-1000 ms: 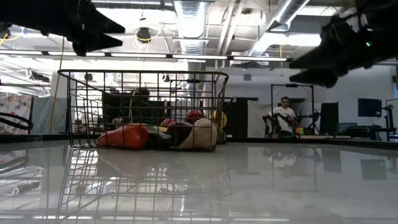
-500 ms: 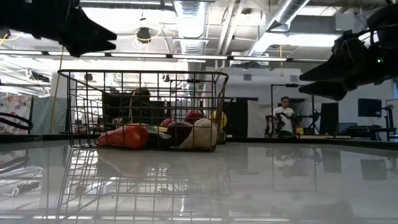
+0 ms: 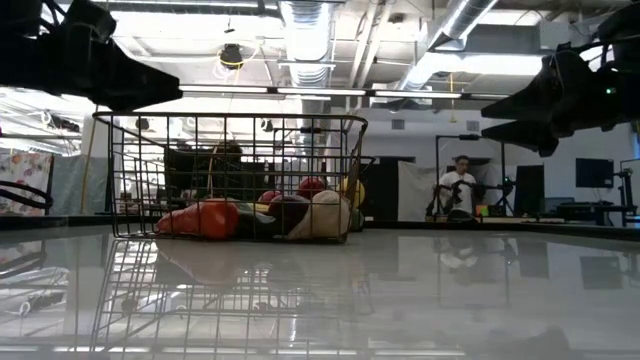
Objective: Sort produce into baskets
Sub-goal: Return to Home Position
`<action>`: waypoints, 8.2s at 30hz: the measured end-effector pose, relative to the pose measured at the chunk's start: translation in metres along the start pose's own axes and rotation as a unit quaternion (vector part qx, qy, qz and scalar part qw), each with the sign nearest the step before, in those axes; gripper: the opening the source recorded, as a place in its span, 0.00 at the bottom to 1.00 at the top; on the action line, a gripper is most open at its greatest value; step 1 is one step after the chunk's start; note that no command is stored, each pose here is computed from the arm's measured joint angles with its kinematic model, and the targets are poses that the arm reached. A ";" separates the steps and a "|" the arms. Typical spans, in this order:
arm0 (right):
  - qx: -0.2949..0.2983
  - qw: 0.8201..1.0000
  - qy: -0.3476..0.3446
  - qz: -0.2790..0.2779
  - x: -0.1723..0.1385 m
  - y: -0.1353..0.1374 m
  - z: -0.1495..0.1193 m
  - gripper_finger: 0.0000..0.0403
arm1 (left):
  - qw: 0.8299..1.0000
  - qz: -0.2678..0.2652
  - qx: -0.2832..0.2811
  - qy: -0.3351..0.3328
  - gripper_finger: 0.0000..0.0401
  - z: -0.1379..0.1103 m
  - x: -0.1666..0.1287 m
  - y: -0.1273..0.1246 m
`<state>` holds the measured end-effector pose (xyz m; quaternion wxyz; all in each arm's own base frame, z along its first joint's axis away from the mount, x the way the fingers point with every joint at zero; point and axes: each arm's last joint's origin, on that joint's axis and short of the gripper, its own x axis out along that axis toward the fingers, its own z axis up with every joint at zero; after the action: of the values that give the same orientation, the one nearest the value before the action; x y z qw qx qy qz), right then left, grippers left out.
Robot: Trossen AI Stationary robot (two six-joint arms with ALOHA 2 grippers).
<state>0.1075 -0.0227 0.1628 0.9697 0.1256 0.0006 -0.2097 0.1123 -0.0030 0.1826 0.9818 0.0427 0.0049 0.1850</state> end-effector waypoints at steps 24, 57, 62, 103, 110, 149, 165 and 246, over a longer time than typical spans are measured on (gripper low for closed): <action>-0.010 0.999 0.035 -0.010 0.000 -0.002 -0.007 0.78 | 0.996 0.003 -0.086 0.022 0.70 -0.009 -0.019 0.010; -0.010 0.999 0.035 -0.010 0.000 -0.002 -0.008 0.78 | 0.996 0.002 -0.083 0.024 0.70 -0.009 -0.019 0.010; -0.010 0.999 0.035 -0.010 0.000 -0.002 -0.008 0.78 | 0.996 0.002 -0.083 0.024 0.70 -0.009 -0.019 0.010; -0.010 0.999 0.035 -0.010 0.000 -0.002 -0.008 0.78 | 0.996 0.002 -0.083 0.024 0.70 -0.009 -0.019 0.010; -0.010 0.999 0.035 -0.010 0.000 -0.002 -0.008 0.78 | 0.996 0.002 -0.083 0.024 0.70 -0.009 -0.019 0.010; -0.010 0.999 0.035 -0.010 0.000 -0.002 -0.008 0.78 | 0.996 0.003 -0.083 0.024 0.70 -0.009 -0.019 0.010; -0.010 0.999 0.035 -0.010 0.000 -0.002 -0.008 0.78 | 0.996 0.002 -0.083 0.024 0.70 -0.009 -0.019 0.010; -0.010 0.999 0.035 -0.010 0.000 -0.002 -0.008 0.78 | 0.996 0.002 -0.083 0.024 0.70 -0.009 -0.019 0.010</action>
<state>0.1069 -0.0225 0.1548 0.9682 0.1228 0.0380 -0.2149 0.0911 0.0005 0.1742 0.9811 -0.0435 0.0132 0.1882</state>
